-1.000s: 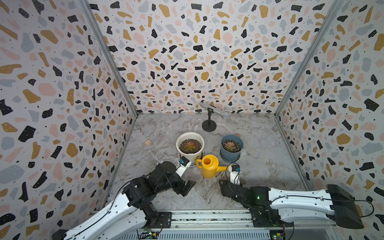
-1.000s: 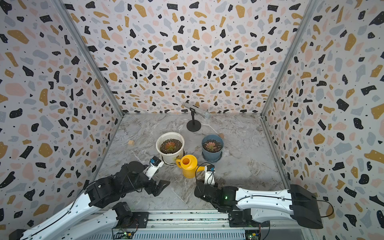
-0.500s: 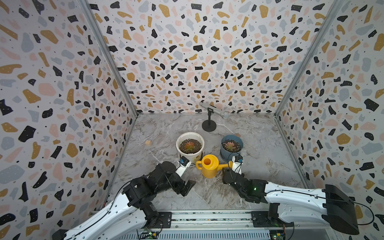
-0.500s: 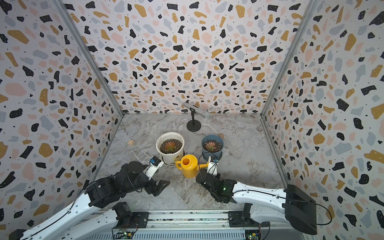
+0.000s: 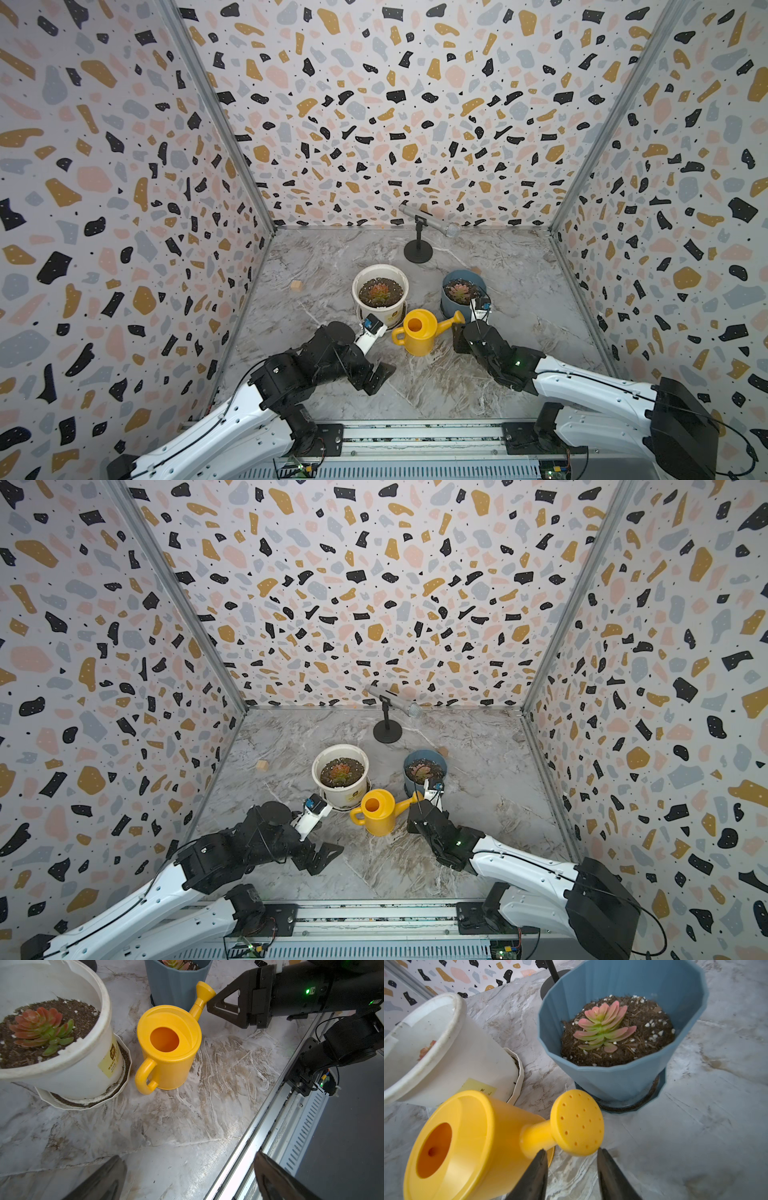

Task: Water the succulent around the soil edge
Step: Adjust the watering can at the center of the board, then pick up the watering can from the center of the board.

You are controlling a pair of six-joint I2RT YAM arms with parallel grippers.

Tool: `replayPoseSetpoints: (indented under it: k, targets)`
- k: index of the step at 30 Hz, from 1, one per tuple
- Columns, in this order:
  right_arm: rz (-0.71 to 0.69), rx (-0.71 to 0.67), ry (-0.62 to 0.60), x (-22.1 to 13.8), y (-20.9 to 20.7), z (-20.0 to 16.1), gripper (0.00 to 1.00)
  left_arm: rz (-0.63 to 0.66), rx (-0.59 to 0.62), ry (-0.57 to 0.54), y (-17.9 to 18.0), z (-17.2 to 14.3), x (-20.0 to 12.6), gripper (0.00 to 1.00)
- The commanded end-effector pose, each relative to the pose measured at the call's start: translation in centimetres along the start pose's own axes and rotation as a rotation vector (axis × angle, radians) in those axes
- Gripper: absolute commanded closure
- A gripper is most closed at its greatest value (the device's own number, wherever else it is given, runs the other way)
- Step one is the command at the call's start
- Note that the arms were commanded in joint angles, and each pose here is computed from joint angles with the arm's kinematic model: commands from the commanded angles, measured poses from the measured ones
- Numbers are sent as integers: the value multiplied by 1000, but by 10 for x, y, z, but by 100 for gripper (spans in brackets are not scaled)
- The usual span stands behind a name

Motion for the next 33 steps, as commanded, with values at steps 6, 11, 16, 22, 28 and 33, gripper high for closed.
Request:
replayPoseSetpoints:
  k: [6,11,16,22,28,33]
  targets:
    - [173,-245,73,-18,16,-10,46,-86,16,76,-11,3,22,0]
    - [307,-264,32,-31,21,-14,31,-31,65,158,-1,15,29,0]
    - [392,-272,29,-40,29,-17,30,44,152,211,14,21,39,0]
    - [446,-283,37,-43,35,-20,32,104,280,252,29,29,55,2]
    - [455,-288,29,-43,35,-21,32,82,338,250,40,40,70,13]
    - [462,-290,26,-45,36,-20,32,64,330,231,50,46,86,17]
Point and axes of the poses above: each gripper's point midway between its finger pads, its own x axis out along the fingers, its own y axis along the line the jaws close on, z = x × y, the point moved 2 cm from there along -x, back along the fingers, and after that the axes turned 8 degrees about x, right-handed, at the moved point
